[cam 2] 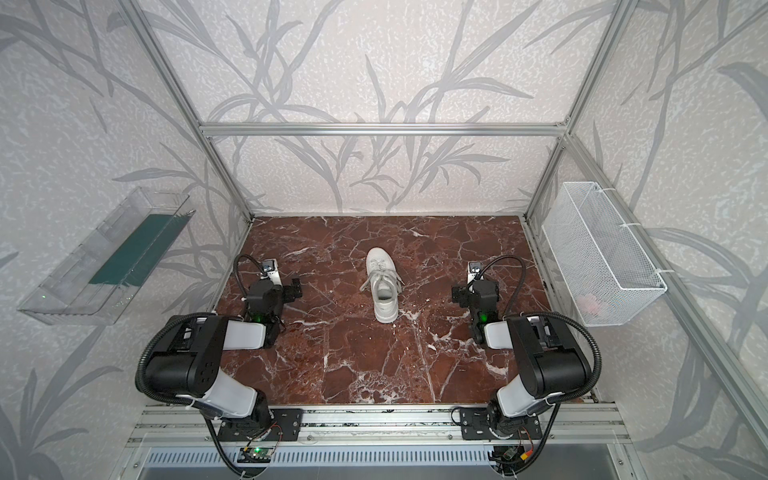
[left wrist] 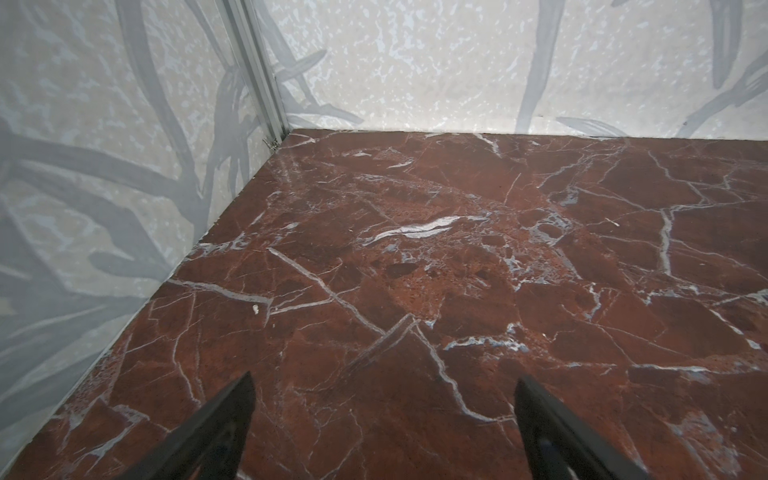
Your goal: Tie the shoes
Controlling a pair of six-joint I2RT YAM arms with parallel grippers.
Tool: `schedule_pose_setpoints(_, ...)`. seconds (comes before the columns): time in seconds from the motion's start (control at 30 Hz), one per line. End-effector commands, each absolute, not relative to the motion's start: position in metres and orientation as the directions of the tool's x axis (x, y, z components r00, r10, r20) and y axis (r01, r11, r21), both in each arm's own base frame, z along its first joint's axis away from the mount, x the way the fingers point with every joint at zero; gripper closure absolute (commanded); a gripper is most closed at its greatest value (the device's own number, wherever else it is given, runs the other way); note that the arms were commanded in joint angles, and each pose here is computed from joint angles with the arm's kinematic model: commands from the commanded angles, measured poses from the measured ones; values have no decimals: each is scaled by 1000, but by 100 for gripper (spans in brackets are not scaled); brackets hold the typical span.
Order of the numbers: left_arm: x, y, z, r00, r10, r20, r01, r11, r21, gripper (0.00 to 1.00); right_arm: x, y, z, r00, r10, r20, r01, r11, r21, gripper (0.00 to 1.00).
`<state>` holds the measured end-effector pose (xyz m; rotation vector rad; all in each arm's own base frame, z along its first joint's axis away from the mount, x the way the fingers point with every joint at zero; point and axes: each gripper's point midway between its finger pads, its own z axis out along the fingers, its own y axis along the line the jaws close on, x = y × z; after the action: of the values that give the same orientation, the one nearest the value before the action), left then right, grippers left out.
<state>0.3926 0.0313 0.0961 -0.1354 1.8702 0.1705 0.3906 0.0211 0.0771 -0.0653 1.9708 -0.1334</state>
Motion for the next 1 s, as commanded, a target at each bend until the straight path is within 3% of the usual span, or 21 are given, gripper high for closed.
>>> schedule_pose_setpoints(0.0, 375, 12, 106, -191, 25, -981, -60, 998, 37, 1, 396, 21, 92, -354, -98, -930, 24, 993, -113, 1)
schedule_pose_setpoints(0.03, 366, 23, 109, -149, 6, -989, -125, 992, 25, 1, 396, 21, 92, -352, -97, -931, 24, 993, -113, 1)
schedule_pose_setpoints(0.1, 351, 74, 109, -111, -114, -987, -414, 909, -58, 1, 396, 21, 92, -353, -99, -930, 23, 993, -115, 1)
schedule_pose_setpoints(0.17, 365, 66, 104, -164, -122, -979, -326, 943, -63, 1, 396, 21, 92, -353, -98, -930, 24, 993, -114, 1)
schedule_pose_setpoints(0.23, 386, 5, 99, -250, 14, -968, 49, 999, 1, 1, 396, 21, 92, -354, -99, -930, 23, 993, -114, 1)
schedule_pose_setpoints(0.33, 378, 17, 100, -271, -8, -963, -23, 1000, -2, 1, 396, 21, 92, -354, -98, -930, 23, 993, -114, 1)
schedule_pose_setpoints(0.43, 354, 79, 111, -78, -136, -988, -404, 910, -93, 1, 396, 21, 92, -352, -98, -931, 24, 993, -114, 1)
schedule_pose_setpoints(0.5, 354, 67, 108, -124, -135, -983, -331, 940, -87, 1, 396, 21, 92, -353, -98, -930, 24, 993, -114, 1)
schedule_pose_setpoints(0.6, 390, 5, 97, -294, 9, -956, 62, 998, -10, 1, 396, 21, 91, -355, -99, -930, 23, 993, -115, 1)
schedule_pose_setpoints(0.7, 377, 69, 102, -207, -122, -971, -330, 943, -48, 1, 396, 21, 92, -354, -98, -930, 24, 993, -113, 1)
schedule_pose_setpoints(0.77, 357, 67, 109, -114, -126, -985, -326, 942, -83, 1, 396, 21, 92, -354, -98, -930, 24, 993, -114, 1)
schedule_pose_setpoints(0.8, 360, 53, 109, -110, -95, -989, -244, 968, -65, 1, 396, 21, 92, -354, -98, -930, 24, 993, -114, 1)
schedule_pose_setpoints(0.87, 375, 0, 101, -215, 20, -976, 87, 996, 2, 1, 396, 21, 92, -354, -98, -930, 24, 993, -114, 1)
schedule_pose_setpoints(0.9, 376, 5, 99, -276, 21, -961, 57, 998, 5, 1, 396, 21, 92, -354, -98, -930, 24, 993, -114, 1)
schedule_pose_setpoints(0.97, 376, 54, 100, -240, -100, -966, -253, 967, -38, 1, 396, 20, 92, -354, -98, -930, 25, 993, -114, 1)
